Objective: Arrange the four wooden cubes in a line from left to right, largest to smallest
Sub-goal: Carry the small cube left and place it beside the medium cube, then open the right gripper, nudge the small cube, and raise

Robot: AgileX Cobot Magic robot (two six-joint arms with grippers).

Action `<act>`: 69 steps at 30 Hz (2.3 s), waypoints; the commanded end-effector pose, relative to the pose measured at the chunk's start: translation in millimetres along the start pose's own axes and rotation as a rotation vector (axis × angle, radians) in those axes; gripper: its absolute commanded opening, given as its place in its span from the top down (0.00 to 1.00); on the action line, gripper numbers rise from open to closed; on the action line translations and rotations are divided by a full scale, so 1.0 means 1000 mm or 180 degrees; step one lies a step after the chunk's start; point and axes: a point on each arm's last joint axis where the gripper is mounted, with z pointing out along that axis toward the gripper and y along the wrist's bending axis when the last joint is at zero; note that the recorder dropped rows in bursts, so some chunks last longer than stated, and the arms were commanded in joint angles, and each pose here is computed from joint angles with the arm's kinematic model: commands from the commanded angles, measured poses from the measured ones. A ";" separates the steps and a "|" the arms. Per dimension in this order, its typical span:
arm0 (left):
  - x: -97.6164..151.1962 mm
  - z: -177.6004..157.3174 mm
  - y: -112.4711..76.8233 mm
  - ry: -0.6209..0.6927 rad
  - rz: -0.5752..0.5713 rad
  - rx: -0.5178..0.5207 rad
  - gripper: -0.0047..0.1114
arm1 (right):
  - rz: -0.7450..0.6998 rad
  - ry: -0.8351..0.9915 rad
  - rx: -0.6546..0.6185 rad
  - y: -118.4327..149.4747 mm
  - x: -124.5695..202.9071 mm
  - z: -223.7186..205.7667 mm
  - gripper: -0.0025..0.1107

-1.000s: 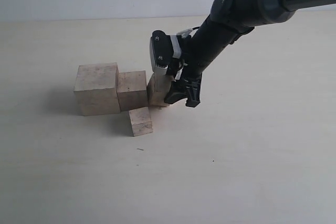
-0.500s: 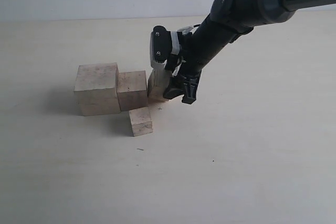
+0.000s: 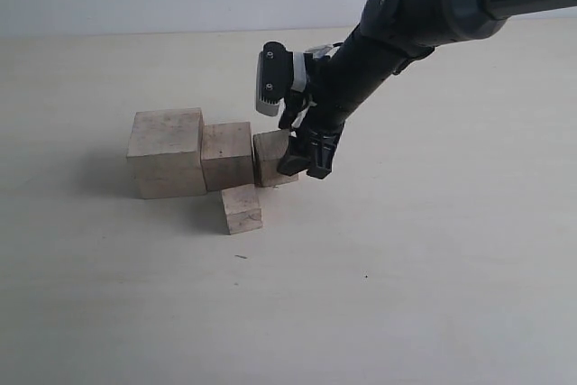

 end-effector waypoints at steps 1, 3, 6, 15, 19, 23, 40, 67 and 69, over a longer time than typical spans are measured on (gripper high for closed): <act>-0.001 0.000 0.000 -0.0052 0.0000 0.0021 0.96 | 0.0187 -0.0053 0.0034 -0.001 -0.005 -0.005 0.38; -0.001 0.000 0.000 -0.0052 0.0000 0.0021 0.96 | 0.0258 -0.0063 0.0070 -0.002 -0.008 -0.011 0.38; -0.001 0.000 0.000 -0.0052 0.0000 0.0021 0.96 | 0.0433 -0.0108 0.0128 -0.003 -0.013 -0.021 0.38; -0.001 0.000 0.000 -0.0052 0.0000 0.0021 0.96 | 0.0751 0.0087 0.0235 -0.004 -0.009 -0.027 0.38; -0.001 0.000 0.000 -0.0052 0.0000 0.0021 0.96 | 0.0959 0.0332 0.0302 -0.005 -0.002 -0.030 0.38; -0.001 0.000 0.000 -0.0052 0.0000 0.0021 0.96 | 0.1363 0.0377 0.0355 -0.005 -0.002 -0.034 0.38; -0.001 0.000 0.000 -0.0052 0.0000 0.0021 0.96 | 0.1721 0.0759 0.0497 -0.003 0.006 -0.045 0.38; -0.001 0.000 0.000 -0.0052 0.0000 0.0021 0.96 | 0.2350 0.0422 0.0266 -0.002 0.009 -0.009 0.38; -0.001 0.000 0.000 -0.0052 0.0000 0.0021 0.96 | 0.2406 0.0380 0.0242 -0.002 0.008 -0.009 0.38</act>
